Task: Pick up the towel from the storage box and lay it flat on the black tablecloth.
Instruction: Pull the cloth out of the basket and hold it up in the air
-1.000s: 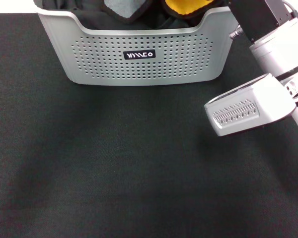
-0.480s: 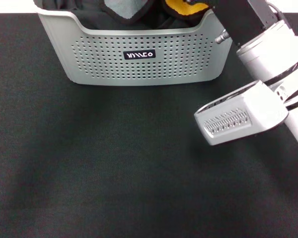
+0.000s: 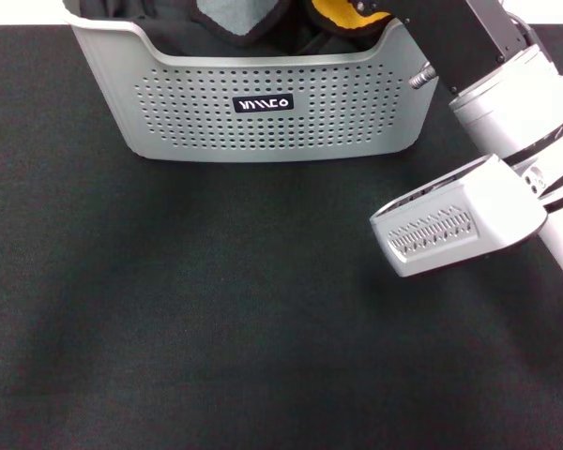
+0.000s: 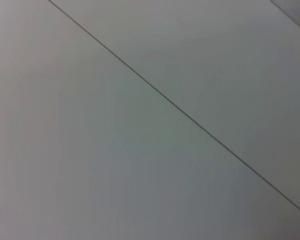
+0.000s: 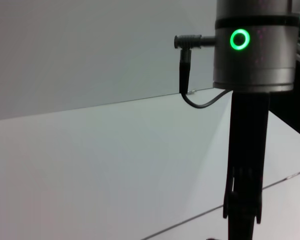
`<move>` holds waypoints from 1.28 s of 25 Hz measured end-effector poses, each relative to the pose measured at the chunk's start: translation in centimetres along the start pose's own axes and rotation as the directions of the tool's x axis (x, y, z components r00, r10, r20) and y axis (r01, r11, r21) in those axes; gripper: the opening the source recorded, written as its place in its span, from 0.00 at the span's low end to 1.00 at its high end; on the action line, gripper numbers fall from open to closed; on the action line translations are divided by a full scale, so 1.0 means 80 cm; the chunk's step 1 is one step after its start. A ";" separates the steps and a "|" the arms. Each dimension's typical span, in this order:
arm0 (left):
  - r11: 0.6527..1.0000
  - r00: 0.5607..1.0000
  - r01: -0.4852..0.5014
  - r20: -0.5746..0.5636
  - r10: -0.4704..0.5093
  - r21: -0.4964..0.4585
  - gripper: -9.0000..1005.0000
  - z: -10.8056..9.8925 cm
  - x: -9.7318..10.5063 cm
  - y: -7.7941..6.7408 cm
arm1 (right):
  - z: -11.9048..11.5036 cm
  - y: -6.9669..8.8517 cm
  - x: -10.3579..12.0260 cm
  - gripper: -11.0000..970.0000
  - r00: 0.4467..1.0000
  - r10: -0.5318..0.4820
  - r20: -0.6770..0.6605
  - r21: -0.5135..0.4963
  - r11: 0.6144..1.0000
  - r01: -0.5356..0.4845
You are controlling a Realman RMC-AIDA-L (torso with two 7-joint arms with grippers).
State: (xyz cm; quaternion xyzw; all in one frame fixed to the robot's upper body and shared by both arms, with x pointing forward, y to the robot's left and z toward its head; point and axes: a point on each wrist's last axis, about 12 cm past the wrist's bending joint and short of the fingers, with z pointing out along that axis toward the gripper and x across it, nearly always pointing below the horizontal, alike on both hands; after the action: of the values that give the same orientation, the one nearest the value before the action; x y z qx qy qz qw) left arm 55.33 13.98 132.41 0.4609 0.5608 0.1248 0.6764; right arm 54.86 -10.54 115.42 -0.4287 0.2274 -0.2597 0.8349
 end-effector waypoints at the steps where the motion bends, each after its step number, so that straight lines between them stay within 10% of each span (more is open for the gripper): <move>1: 1.000 1.000 0.000 0.001 0.000 0.001 0.01 0.000 0.000 0.000 | 0.000 0.000 0.001 0.57 1.000 0.001 -0.005 0.000 1.000 -0.001; 11: 1.000 1.000 0.000 0.001 0.000 0.008 0.01 0.000 0.000 -0.003 | -0.003 0.003 -0.001 0.36 1.000 0.007 -0.002 -0.015 1.000 -0.007; 25: 1.000 1.000 0.001 -0.005 -0.001 0.009 0.01 -0.002 0.002 -0.004 | -0.003 0.010 -0.002 0.34 1.000 0.009 -0.012 -0.057 0.998 -0.009; 32: 1.000 1.000 0.001 -0.011 -0.001 0.009 0.01 -0.002 0.005 -0.005 | 0.001 0.013 -0.004 0.10 0.999 0.033 -0.021 -0.082 0.996 -0.034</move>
State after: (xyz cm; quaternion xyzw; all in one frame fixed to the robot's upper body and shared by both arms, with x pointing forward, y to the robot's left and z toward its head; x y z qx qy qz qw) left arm 55.15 14.12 131.90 0.4630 0.5653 0.1244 0.6712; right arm 54.95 -9.80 114.67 -0.4564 0.2534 -0.2402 0.8184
